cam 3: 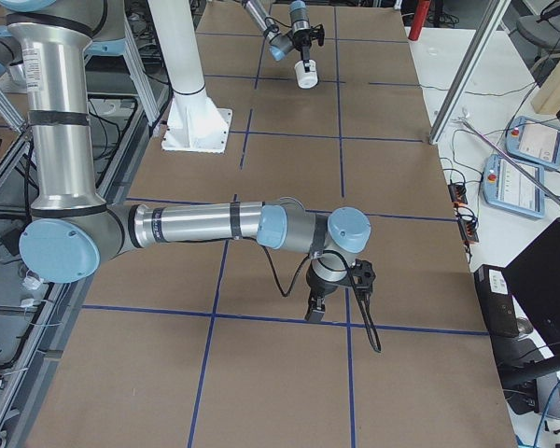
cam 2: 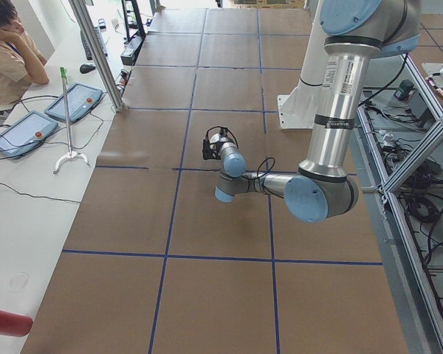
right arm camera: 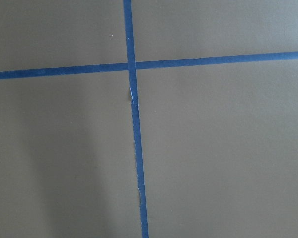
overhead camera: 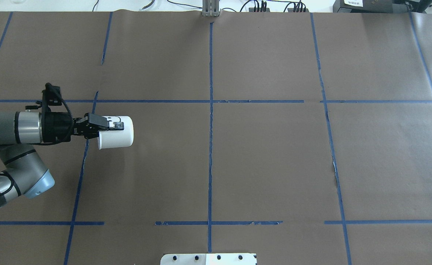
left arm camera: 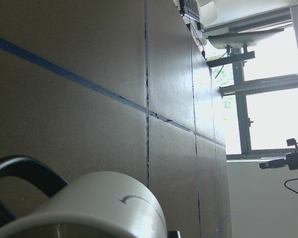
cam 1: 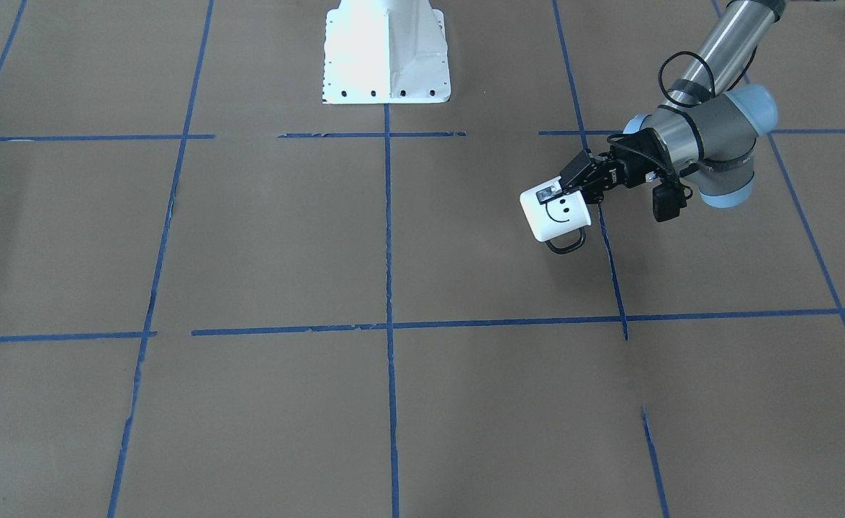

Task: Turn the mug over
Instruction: 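Lift the mug with the left gripper and rotate it upright, moving farther out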

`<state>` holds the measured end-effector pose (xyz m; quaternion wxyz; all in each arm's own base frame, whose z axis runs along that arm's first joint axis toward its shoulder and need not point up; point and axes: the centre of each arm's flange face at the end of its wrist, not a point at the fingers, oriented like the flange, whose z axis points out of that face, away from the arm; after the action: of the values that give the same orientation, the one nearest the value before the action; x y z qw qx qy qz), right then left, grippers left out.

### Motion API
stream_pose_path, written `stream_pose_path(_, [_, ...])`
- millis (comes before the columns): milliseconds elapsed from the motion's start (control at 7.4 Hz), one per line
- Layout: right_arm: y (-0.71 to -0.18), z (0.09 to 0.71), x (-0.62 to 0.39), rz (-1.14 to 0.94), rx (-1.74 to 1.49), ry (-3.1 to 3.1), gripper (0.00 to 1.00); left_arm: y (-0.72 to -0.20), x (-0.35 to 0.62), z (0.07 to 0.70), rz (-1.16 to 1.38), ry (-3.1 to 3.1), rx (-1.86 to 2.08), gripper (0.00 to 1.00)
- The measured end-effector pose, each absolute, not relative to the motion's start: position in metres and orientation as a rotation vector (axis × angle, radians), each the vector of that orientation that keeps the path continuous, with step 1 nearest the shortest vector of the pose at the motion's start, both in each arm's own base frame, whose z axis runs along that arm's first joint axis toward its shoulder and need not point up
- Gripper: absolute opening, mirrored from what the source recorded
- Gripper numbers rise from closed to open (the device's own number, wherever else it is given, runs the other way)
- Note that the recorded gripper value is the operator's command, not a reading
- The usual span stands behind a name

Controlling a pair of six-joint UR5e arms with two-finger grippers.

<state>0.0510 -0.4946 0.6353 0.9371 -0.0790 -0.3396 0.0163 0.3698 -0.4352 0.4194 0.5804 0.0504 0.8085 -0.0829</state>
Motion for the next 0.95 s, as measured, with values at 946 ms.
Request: stream_pose_path(946, [-0.495, 0.635, 0.051, 0.033, -0.161, -0.694, 1.0, -0.495, 0.506, 0.158, -0.397, 1.185, -0.142, 0.0])
